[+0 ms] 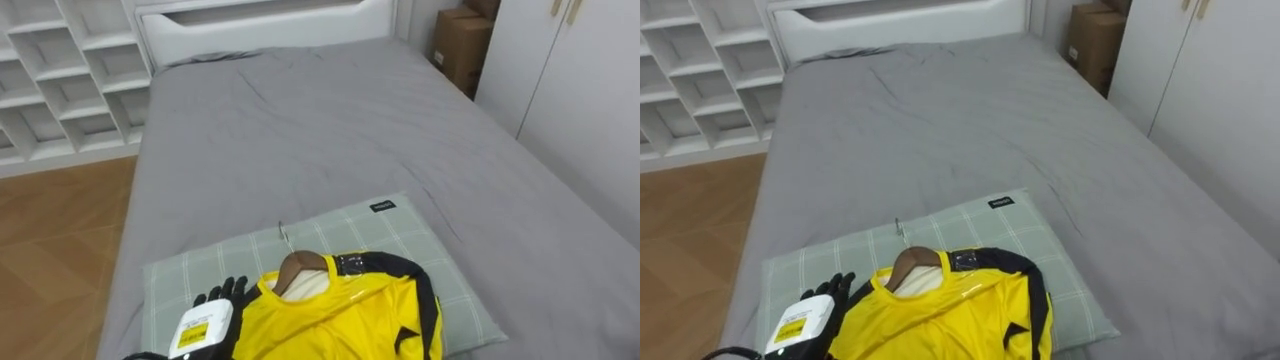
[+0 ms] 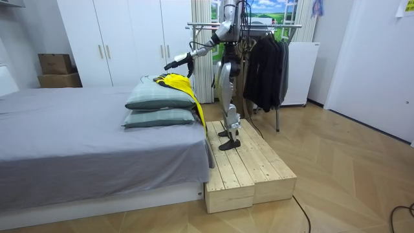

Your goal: Hang clothes

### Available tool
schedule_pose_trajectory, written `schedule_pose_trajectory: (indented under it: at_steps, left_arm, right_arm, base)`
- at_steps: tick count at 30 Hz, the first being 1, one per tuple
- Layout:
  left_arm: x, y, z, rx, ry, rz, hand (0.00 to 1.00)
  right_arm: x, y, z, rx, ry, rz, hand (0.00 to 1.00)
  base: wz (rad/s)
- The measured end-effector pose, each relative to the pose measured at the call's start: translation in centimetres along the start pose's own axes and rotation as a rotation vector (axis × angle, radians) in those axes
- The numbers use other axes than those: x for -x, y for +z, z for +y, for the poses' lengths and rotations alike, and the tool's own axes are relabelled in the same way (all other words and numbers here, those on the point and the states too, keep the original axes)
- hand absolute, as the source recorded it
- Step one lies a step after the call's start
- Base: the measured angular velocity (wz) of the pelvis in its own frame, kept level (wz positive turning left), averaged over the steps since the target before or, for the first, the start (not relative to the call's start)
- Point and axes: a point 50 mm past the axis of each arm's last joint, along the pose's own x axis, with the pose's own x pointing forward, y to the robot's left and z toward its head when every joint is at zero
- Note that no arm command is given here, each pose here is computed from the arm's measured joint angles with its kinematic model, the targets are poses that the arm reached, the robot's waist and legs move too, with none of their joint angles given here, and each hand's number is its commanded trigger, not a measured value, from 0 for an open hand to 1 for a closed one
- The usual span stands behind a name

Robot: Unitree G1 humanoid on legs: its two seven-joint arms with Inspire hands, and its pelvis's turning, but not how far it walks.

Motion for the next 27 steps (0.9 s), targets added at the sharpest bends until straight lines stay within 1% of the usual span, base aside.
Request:
schedule_pose_trajectory:
  at_steps: [8,16,27]
  left_arm:
    - [-0.15,0.37,0.13,0.064,-0.005,-0.021,0.00]
    - [-0.15,0.49,0.09,0.071,-0.016,-0.032,0.00]
    - [-0.41,0.49,0.45,0.144,-0.014,-0.017,0.00]
  right_arm:
    - [0.06,-0.09,-0.11,0.004,-0.001,-0.004,0.00]
    - [0.07,-0.16,-0.12,0.003,-0.001,-0.002,0.00]
    - [0.07,-0.48,-0.05,-0.007,-0.001,0.009,0.00]
  base:
    - [0.00]
    - [0.00]
    - [0.00]
